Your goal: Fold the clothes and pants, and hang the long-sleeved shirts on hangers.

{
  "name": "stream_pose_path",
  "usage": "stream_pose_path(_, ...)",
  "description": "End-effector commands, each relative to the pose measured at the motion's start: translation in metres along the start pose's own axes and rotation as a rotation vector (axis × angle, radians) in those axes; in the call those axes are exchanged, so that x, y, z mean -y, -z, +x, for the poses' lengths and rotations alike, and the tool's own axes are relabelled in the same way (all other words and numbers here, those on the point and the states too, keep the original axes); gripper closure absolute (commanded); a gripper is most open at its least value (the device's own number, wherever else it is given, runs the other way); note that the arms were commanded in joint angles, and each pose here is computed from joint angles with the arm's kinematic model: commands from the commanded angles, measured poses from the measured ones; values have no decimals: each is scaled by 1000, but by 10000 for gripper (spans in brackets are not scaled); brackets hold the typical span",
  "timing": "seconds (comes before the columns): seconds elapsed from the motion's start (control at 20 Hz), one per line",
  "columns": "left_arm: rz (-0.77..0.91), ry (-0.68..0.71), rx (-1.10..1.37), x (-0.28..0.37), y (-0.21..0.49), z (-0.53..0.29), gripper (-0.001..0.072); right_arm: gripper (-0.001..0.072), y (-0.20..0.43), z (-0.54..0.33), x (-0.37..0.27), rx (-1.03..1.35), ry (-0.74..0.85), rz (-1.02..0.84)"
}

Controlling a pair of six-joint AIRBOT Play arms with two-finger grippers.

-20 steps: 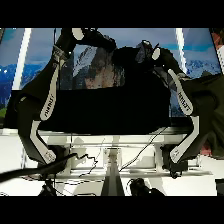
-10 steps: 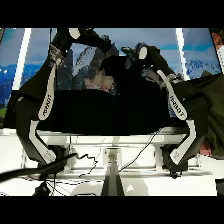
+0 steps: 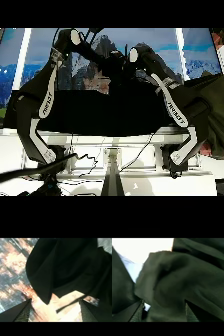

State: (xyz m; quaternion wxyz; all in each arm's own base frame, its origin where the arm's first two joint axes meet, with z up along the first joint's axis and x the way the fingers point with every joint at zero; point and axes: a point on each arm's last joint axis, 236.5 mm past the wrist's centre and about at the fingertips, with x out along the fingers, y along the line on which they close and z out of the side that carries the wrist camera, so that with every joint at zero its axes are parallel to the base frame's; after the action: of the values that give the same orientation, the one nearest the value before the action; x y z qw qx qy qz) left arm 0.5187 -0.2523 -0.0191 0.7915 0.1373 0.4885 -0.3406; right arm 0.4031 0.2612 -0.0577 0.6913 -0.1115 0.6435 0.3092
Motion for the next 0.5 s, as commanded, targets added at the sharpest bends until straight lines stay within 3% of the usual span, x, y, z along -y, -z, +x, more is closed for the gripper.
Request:
stream_pose_path(0.0, -21, -24, 17, -14, 4, 31, -6, 152, 2, -18, 28, 19, 53, 54)
stream_pose_path(0.2, -56, -62, 78, -27, -4, 59, 21, 153, 4, -34, 55, 50, 66, 114)
stream_pose_path(0.25, -82, -75, 110, -30, -12, 58, 73, 153, 4, -38, 61, 57, 69, 126)
stream_pose_path(0.3, -96, -80, 122, -32, -14, 58, 210, 153, 4, -41, 64, 63, 71, 134)
stream_pose_path(0.35, -95, -78, 118, -31, -13, 60, 271, 153, 5, -44, 68, 68, 73, 141)
stream_pose_path(0.45, -94, -72, 105, -28, -9, 65, 316, 153, 6, -51, 73, 80, 78, 160)
